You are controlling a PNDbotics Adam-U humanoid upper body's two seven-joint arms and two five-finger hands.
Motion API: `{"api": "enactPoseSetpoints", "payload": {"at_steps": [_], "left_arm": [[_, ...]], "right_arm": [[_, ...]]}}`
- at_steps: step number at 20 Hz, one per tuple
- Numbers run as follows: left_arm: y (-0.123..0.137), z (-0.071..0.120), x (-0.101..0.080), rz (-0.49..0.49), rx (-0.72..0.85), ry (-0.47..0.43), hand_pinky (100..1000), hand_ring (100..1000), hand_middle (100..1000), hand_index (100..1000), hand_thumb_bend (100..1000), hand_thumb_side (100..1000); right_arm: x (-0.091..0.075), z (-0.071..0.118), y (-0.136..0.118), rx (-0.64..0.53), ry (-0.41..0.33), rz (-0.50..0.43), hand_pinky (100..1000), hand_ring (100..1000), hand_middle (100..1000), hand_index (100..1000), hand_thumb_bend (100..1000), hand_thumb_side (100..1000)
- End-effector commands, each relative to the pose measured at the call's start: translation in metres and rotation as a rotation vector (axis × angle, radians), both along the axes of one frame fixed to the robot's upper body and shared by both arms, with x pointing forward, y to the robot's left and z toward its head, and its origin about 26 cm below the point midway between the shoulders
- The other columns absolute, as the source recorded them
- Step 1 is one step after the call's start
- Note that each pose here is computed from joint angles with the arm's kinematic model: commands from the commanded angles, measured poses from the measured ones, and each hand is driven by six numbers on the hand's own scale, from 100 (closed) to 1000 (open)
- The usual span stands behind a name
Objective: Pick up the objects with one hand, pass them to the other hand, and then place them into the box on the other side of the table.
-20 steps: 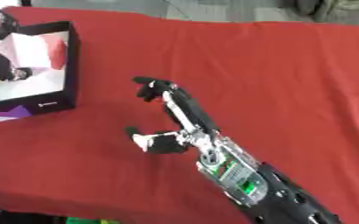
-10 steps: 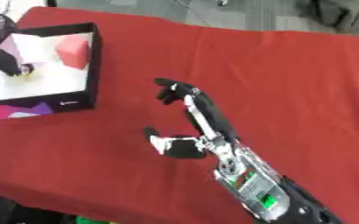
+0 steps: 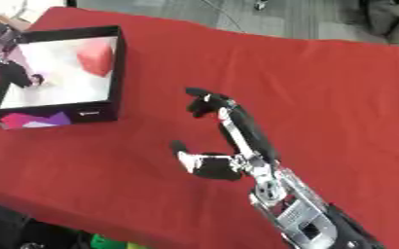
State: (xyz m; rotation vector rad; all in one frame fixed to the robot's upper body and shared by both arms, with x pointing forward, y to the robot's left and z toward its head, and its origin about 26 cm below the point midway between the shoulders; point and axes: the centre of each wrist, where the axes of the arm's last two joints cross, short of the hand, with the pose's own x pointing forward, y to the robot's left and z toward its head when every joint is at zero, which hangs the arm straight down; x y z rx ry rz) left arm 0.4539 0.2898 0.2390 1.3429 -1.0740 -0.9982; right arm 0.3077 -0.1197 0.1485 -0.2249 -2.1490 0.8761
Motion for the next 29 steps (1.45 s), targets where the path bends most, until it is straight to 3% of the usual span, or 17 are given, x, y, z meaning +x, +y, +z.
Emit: {"api": "enactPoseSetpoints", "payload": {"at_steps": [1,4,7,11,15,17,18,19,20,21,22,24,27,29], "left_arm": [[0.01,0.009,0.001,0.026,0.008,-0.036,890,824,756,828,729,468],[0.014,0.005,0.003,0.054,0.025,-0.023,909,847,777,855,857,547],[0.016,0.004,0.003,0.071,0.036,-0.016,911,849,779,859,904,566],[0.016,0.006,0.002,0.065,0.037,-0.016,908,846,777,856,909,559],[0.012,0.013,-0.002,0.045,0.022,-0.039,905,830,767,850,826,562],[0.007,0.023,-0.007,0.016,-0.01,-0.096,886,769,729,815,442,576],[0.001,0.03,-0.014,-0.029,-0.04,-0.146,868,726,700,786,259,625],[-0.004,0.037,-0.022,-0.092,-0.091,-0.202,851,676,667,753,100,692],[-0.009,0.044,-0.033,-0.167,-0.159,-0.266,844,657,652,739,100,720],[-0.014,0.049,-0.044,-0.244,-0.233,-0.333,835,618,625,719,100,772],[-0.018,0.052,-0.056,-0.332,-0.319,-0.405,837,604,640,724,100,787],[-0.022,0.049,-0.078,-0.491,-0.524,-0.532,832,585,658,742,129,837],[-0.023,0.036,-0.097,-0.615,-0.802,-0.627,840,585,672,774,302,909],[-0.022,0.027,-0.104,-0.639,-0.964,-0.653,838,581,664,764,283,882]], "right_arm": [[-0.001,0.011,-0.002,0.019,-0.036,0.003,913,683,653,888,348,100],[-0.001,0.012,-0.002,0.022,-0.037,0.004,913,682,652,887,346,100],[-0.002,0.012,-0.002,0.024,-0.036,0.005,914,681,651,886,342,100],[-0.002,0.011,-0.002,0.026,-0.036,0.005,914,682,651,886,341,100],[-0.002,0.011,-0.002,0.025,-0.034,0.005,914,683,651,886,339,100],[-0.002,0.011,-0.002,0.03,-0.035,-0.001,911,682,651,886,320,100],[-0.002,0.012,-0.003,0.041,-0.036,-0.011,907,680,650,885,286,100],[-0.001,0.013,-0.004,0.06,-0.037,-0.028,901,677,651,885,200,100],[-0.001,0.016,-0.006,0.092,-0.041,-0.049,899,676,654,886,156,100],[-0.001,0.019,-0.008,0.128,-0.047,-0.07,897,681,662,886,100,161],[0.0,0.024,-0.012,0.165,-0.063,-0.095,898,695,663,878,100,408],[0.002,0.034,-0.021,0.227,-0.104,-0.147,903,718,675,877,100,631],[0.004,0.046,-0.037,0.304,-0.141,-0.223,903,737,689,877,100,727],[0.006,0.052,-0.048,0.356,-0.143,-0.274,897,741,698,881,100,682]]}}
